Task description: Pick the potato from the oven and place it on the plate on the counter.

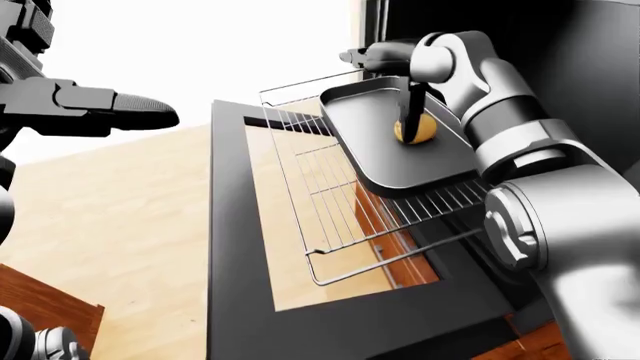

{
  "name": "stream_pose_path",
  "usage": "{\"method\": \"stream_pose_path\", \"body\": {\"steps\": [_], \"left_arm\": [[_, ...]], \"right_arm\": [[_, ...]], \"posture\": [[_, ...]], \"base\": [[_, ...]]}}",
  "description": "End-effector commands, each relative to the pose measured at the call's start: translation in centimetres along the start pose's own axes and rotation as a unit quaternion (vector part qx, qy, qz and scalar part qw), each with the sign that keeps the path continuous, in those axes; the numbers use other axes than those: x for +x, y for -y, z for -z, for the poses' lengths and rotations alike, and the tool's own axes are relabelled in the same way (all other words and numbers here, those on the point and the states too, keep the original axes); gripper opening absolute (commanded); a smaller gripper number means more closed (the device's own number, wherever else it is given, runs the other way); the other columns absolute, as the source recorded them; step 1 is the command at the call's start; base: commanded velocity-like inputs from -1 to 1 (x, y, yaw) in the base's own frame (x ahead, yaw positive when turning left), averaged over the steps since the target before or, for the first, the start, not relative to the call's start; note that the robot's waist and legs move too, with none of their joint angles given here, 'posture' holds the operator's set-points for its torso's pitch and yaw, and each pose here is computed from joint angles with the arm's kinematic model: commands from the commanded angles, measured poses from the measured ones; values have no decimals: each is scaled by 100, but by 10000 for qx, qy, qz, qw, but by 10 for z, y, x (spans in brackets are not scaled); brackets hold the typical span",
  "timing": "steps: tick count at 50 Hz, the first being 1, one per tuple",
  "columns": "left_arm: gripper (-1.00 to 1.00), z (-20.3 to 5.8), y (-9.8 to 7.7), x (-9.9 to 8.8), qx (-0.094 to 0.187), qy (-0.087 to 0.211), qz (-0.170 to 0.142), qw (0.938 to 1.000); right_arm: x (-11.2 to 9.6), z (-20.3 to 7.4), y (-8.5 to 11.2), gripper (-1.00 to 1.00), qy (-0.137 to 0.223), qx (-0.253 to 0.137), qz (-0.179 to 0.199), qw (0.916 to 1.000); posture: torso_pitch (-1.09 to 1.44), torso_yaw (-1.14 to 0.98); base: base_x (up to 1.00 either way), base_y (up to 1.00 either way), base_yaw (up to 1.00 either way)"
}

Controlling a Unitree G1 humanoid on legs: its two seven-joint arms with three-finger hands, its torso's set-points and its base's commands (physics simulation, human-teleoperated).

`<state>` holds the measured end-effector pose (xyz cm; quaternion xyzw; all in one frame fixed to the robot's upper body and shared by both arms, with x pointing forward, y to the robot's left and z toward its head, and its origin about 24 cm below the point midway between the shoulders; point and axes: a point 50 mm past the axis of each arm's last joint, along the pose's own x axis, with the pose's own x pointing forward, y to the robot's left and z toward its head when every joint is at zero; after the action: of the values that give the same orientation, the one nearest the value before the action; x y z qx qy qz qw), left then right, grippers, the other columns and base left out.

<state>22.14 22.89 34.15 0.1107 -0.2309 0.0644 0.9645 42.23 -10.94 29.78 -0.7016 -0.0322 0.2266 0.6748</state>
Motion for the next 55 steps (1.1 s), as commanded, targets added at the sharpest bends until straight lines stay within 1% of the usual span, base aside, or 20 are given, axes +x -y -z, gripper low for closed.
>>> {"method": "stream_pose_path", "body": {"steps": [1, 6, 7, 8, 12, 16, 20, 25, 28, 31, 37, 40, 46, 47, 48, 49, 50, 51, 53, 55], "left_arm": [[100, -15, -4, 0, 44, 377, -158, 9992], [100, -16, 0, -1, 47, 348, -141, 9993], [100, -15, -2, -2, 51, 356, -150, 9992], [100, -11, -4, -4, 55, 351, -159, 9992], [100, -3, -9, -8, 45, 325, -182, 9993], [100, 2, -11, -11, 65, 300, -205, 9993], [100, 1, -13, -12, 76, 305, -228, 9992], [100, 3, -13, -13, 85, 281, -222, 9993], [100, 4, -12, -12, 94, 267, -220, 9994], [100, 5, -12, -11, 85, 252, -231, 9994], [100, 6, -14, -13, 81, 242, -255, 9993], [100, 6, -16, -14, 79, 235, -284, 9993], [100, 6, -18, -17, 105, 218, -296, 9993], [100, 6, -18, -17, 98, 228, -311, 9992], [100, 6, -18, -17, 104, 222, -306, 9992], [100, 6, -18, -17, 116, 227, -297, 9992], [100, 6, -18, -17, 126, 222, -308, 9992], [100, 6, -19, -18, 114, 224, -315, 9992], [100, 6, -19, -18, 118, 216, -318, 9992], [100, 6, -21, -19, 111, 218, -335, 9991]], "right_arm": [[-10, -6, 25, 100, 30, -338, 507, 9981], [-5, -3, 14, 100, -101, -573, 215, 9981], [-3, -4, 9, 100, -77, -783, 88, 9969], [-2, -3, 7, 100, -155, -965, 66, 9952], [0, 0, 2, 100, -332, -1057, 12, 9938], [2, 6, -4, 100, -502, -1063, -69, 9930], [2, 9, -7, 100, -612, -998, -73, 9931], [0, 19, -6, 100, -857, -877, -66, 9924], [1, 24, -12, 100, -1016, -841, -154, 9911], [-1, 27, -10, 100, -1114, -801, -162, 9904], [-3, 38, -14, 100, -1436, -676, -269, 9870], [-3, 41, -17, 100, -1558, -731, -245, 9848], [-3, 45, -20, 100, -1707, -687, -319, 9824], [-4, 45, -20, 100, -1731, -812, -317, 9810], [-3, 45, -21, 87, -1731, -722, -346, 9816], [-3, 45, -21, 97, -1731, -714, -357, 9817], [-3, 45, -23, 79, -1737, -710, -377, 9815], [-2, 46, -25, 51, -1756, -722, -471, 9807], [-2, 45, -25, 48, -1748, -714, -449, 9810], [-2, 44, -24, 33, -1740, -773, -464, 9806]], "posture": [[0, 0], [0, 0], [0, 0], [0, 0], [0, 0], [0, 0], [0, 0], [0, 0], [0, 0], [0, 0], [0, 0], [0, 0], [0, 0], [0, 0], [0, 0], [0, 0], [0, 0], [0, 0], [0, 0], [0, 0]], "base": [[0, 0, 0], [0, 0, 0], [0, 0, 0], [0, 0, 0], [0, 0, 0], [0, 0, 0], [0, 0, 0], [0, 0, 0], [0, 0, 0], [0, 0, 0], [0, 0, 0], [0, 0, 0], [0, 0, 0], [0, 0, 0], [0, 0, 0], [0, 0, 0], [0, 0, 0], [0, 0, 0], [0, 0, 0], [0, 0, 0]]}}
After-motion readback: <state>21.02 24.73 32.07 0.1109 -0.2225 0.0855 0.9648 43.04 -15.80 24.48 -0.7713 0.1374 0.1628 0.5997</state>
